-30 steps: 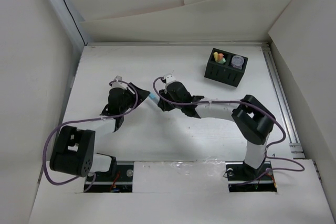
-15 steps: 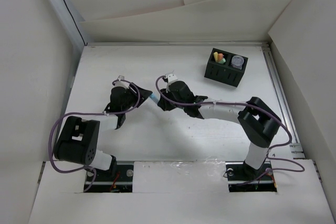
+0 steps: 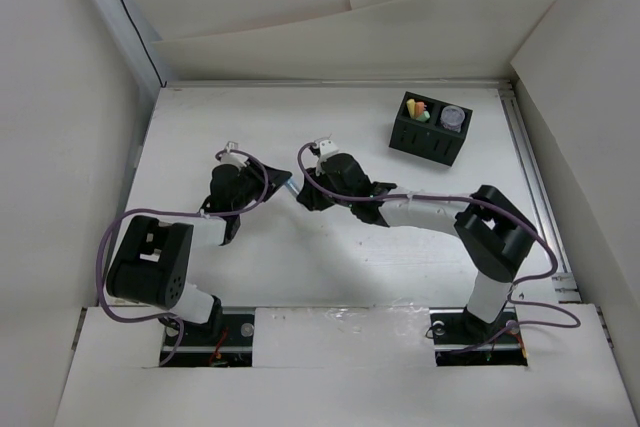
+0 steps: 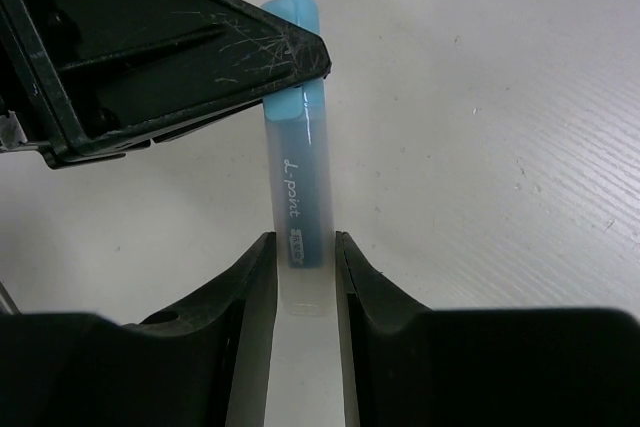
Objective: Sort the stationery into containers
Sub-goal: Pass the stationery from the right arm to the left, then place the stationery into the container
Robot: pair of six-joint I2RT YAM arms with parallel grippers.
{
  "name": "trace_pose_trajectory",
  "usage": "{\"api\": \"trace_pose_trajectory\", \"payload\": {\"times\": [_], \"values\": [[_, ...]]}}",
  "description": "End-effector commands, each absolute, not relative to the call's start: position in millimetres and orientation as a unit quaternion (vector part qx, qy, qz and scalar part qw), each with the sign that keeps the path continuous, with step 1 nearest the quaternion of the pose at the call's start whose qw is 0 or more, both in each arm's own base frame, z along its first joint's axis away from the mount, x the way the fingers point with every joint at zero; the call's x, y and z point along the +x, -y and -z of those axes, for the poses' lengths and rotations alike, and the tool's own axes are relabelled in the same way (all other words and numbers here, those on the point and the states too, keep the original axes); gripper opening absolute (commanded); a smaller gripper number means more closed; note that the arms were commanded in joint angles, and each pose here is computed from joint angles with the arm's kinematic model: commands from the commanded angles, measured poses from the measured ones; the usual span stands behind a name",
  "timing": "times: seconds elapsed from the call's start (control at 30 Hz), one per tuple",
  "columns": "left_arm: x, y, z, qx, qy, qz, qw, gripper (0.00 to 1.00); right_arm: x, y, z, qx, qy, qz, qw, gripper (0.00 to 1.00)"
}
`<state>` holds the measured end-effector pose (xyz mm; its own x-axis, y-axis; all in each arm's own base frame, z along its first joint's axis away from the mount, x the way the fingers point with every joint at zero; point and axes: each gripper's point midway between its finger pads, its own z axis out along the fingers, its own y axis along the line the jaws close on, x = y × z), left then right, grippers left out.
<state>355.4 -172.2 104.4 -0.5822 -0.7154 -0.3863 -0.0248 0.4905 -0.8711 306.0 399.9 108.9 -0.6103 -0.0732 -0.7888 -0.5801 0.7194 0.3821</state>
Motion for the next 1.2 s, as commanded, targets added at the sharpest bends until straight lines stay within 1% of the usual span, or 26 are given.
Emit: {"api": "trace_pose_trajectory", "payload": {"times": [0.0, 0.03, 0.07, 0.17, 0.2, 0.3, 0.33, 0.43, 0.5, 0.53, 0.57, 0.63, 0.67, 0.73, 0.77, 0.8, 0.87, 0.9, 0.93, 0.97, 1.0, 1.03, 1.07, 1.1, 1.13, 1.17], "values": [[364.6, 173.8, -126.8, -0.219, -0.753, 0.457, 0.419, 0.07, 301.9, -411.1, -143.0, -0.195, -0.81, -0.36, 0.42, 0.11], [364.6, 173.8, -126.8, -0.219, -0.753, 0.457, 0.419, 0.05, 302.1, -411.3, -138.6, -0.196, -0.812, -0.358, 0.417, 0.15], [362.8, 174.8, -128.4, -0.216, -0.754, 0.46, 0.417, 0.04, 302.1, -411.3, -138.5, -0.196, -0.812, -0.358, 0.417, 0.24], [362.8, 174.6, -128.1, -0.212, -0.755, 0.458, 0.419, 0.01, 301.7, -411.3, -143.2, -0.192, -0.811, -0.362, 0.419, 0.39], [362.6, 174.6, -131.5, -0.211, -0.752, 0.459, 0.422, 0.0, 300.1, -409.5, -144.3, -0.192, -0.81, -0.362, 0.419, 0.46], [364.6, 175.0, -138.7, -0.207, -0.748, 0.463, 0.429, 0.0, 302.6, -403.7, -155.6, -0.182, -0.806, -0.358, 0.435, 0.56], [367.3, 175.7, -143.7, -0.205, -0.744, 0.465, 0.433, 0.0, 302.2, -400.7, -165.3, -0.179, -0.803, -0.358, 0.442, 0.62], [372.5, 178.1, -157.2, -0.194, -0.74, 0.47, 0.441, 0.0, 302.2, -387.8, -187.1, -0.168, -0.797, -0.349, 0.464, 0.71], [376.4, 188.0, -173.5, -0.182, -0.734, 0.473, 0.452, 0.0, 303.4, -370.3, -206.2, -0.147, -0.796, -0.331, 0.486, 0.72], [377.9, 192.2, -178.0, -0.179, -0.734, 0.474, 0.452, 0.0, 306.6, -365.5, -202.0, -0.139, -0.799, -0.318, 0.49, 0.72], [380.2, 196.1, -184.1, -0.172, -0.732, 0.473, 0.459, 0.0, 306.0, -354.2, -220.0, -0.125, -0.794, -0.312, 0.506, 0.74], [382.6, 210.1, -201.8, -0.157, -0.722, 0.481, 0.472, 0.0, 317.0, -324.6, -228.6, -0.071, -0.796, -0.276, 0.533, 0.74], [389.3, 216.1, -223.0, -0.145, -0.711, 0.485, 0.489, 0.0, 316.2, -308.0, -241.7, -0.035, -0.791, -0.278, 0.544, 0.75], [397.7, 230.8, -230.2, -0.137, -0.709, 0.482, 0.496, 0.0, 326.6, -269.3, -248.0, 0.03, -0.788, -0.246, 0.564, 0.75], [406.8, 238.7, -252.9, -0.124, -0.695, 0.487, 0.514, 0.0, 326.2, -254.6, -243.9, 0.05, -0.787, -0.236, 0.567, 0.75], [411.3, 247.1, -261.2, -0.117, -0.69, 0.49, 0.52, 0.0, 322.6, -238.2, -259.6, 0.08, -0.773, -0.244, 0.58, 0.72], [423.4, 269.7, -261.8, -0.106, -0.694, 0.486, 0.52, 0.0, 324.1, -212.0, -265.8, 0.119, -0.759, -0.232, 0.596, 0.67], [433.1, 280.9, -289.1, -0.091, -0.679, 0.491, 0.538, 0.0, 319.1, -201.2, -269.6, 0.133, -0.751, -0.237, 0.602, 0.56], [438.2, 290.6, -299.0, -0.083, -0.672, 0.493, 0.546, 0.0, 315.6, -197.9, -270.3, 0.134, -0.749, -0.239, 0.604, 0.5], [446.1, 307.3, -287.3, -0.079, -0.683, 0.486, 0.539, 0.0, 315.7, -189.1, -271.5, 0.149, -0.744, -0.237, 0.608, 0.43], [455.4, 319.4, -316.1, -0.07, -0.668, 0.492, 0.554, 0.0, 315.0, -180.2, -268.6, 0.157, -0.742, -0.229, 0.611, 0.29], [462.1, 327.6, -322.8, -0.06, -0.666, 0.487, 0.562, 0.0, 310.0, -175.7, -276.1, 0.16, -0.733, -0.238, 0.617, 0.22], [471.1, 346.6, -306.1, -0.054, -0.679, 0.478, 0.555, 0.0, 309.5, -169.2, -276.6, 0.167, -0.729, -0.234, 0.621, 0.15], [477.2, 356.1, -309.0, -0.049, -0.68, 0.474, 0.558, 0.0, 309.3, -163.5, -277.2, 0.172, -0.727, -0.232, 0.624, 0.1], [485.4, 366.1, -337.7, -0.044, -0.666, 0.477, 0.571, 0.0, 305.2, -160.1, -277.9, 0.173, -0.723, -0.235, 0.626, 0.0], [492.4, 373.1, -340.6, -0.038, -0.666, 0.467, 0.581, 0.0, 304.9, -154.2, -276.0, 0.181, -0.722, -0.232, 0.625, 0.0]]}}
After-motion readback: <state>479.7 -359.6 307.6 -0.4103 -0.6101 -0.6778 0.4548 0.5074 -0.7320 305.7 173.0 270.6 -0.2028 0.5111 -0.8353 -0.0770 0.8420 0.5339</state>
